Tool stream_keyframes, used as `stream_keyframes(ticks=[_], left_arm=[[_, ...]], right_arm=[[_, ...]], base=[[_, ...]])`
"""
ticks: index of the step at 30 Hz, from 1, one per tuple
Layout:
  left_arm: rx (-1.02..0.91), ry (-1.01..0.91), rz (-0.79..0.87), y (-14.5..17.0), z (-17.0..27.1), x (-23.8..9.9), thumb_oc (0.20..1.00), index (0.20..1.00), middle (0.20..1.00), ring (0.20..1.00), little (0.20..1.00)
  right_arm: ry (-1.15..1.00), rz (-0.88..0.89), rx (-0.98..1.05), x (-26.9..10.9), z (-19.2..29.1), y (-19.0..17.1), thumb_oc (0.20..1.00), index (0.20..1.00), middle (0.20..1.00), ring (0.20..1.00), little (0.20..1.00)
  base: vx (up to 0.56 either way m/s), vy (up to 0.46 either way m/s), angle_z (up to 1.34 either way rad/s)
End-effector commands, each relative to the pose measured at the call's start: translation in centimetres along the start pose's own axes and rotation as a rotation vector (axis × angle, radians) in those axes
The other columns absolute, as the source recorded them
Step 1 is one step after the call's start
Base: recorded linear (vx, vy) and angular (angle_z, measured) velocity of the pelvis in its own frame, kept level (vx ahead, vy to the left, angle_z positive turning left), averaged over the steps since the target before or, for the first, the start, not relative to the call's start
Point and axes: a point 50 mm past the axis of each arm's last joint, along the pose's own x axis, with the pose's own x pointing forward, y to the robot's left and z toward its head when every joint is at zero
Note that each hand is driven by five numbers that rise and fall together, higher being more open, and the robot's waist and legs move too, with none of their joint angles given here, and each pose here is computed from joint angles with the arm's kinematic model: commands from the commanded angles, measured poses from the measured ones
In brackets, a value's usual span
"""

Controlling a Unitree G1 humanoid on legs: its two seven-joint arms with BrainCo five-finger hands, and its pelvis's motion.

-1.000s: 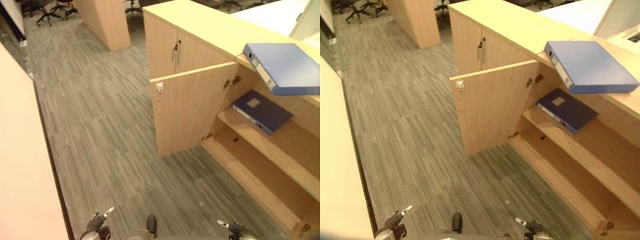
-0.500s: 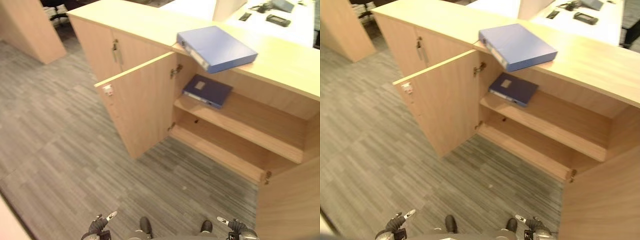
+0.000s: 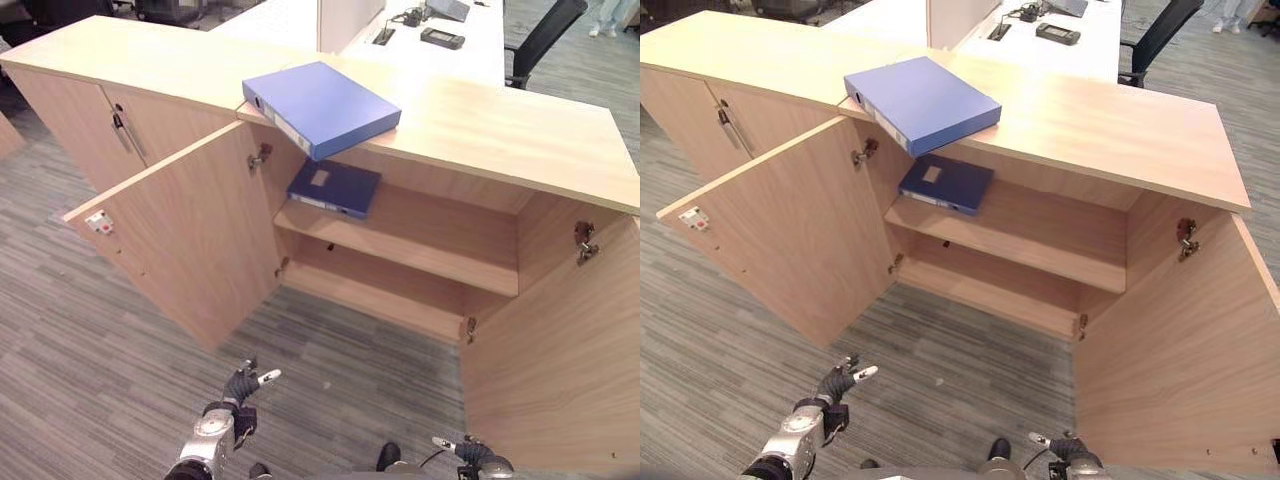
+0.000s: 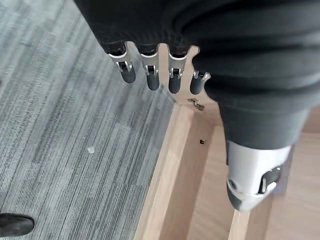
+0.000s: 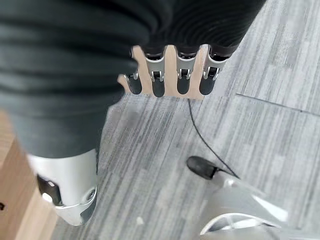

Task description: Put the empty folder in the office cabinet

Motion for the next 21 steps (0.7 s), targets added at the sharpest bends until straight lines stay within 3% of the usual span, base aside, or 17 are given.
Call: stream_keyframes(ticks=[1, 11, 21], left_arm=[[0.037, -0.105, -0.027, 0.2, 2.1, 0.0, 1.0, 1.0, 1.0, 1.0, 1.0], [0.009, -0.174, -0.055, -0.4, 2.9, -0.7, 1.0, 1.0, 1.0, 1.0, 1.0], [0.042, -0.166, -0.036, 1.0, 2.7, -1.1, 1.0, 1.0, 1.0, 1.0, 1.0]], right_arm=[[-0.031, -0.034, -0.036, 0.4, 2.1, -1.2, 1.0, 1.0, 1.0, 1.0, 1.0], [-0.019, -0.077, -0.083, 0.4, 2.1, -3.2, 1.0, 1.0, 1.0, 1.0, 1.0], [0.006, -0.054, -0.056, 0.4, 1.7, -2.4, 1.0, 1.0, 1.0, 1.0, 1.0]], base=[[0.16, -0.158, -0.66], [0.19, 0.144, -0.31], [0.16, 0.289, -0.37]])
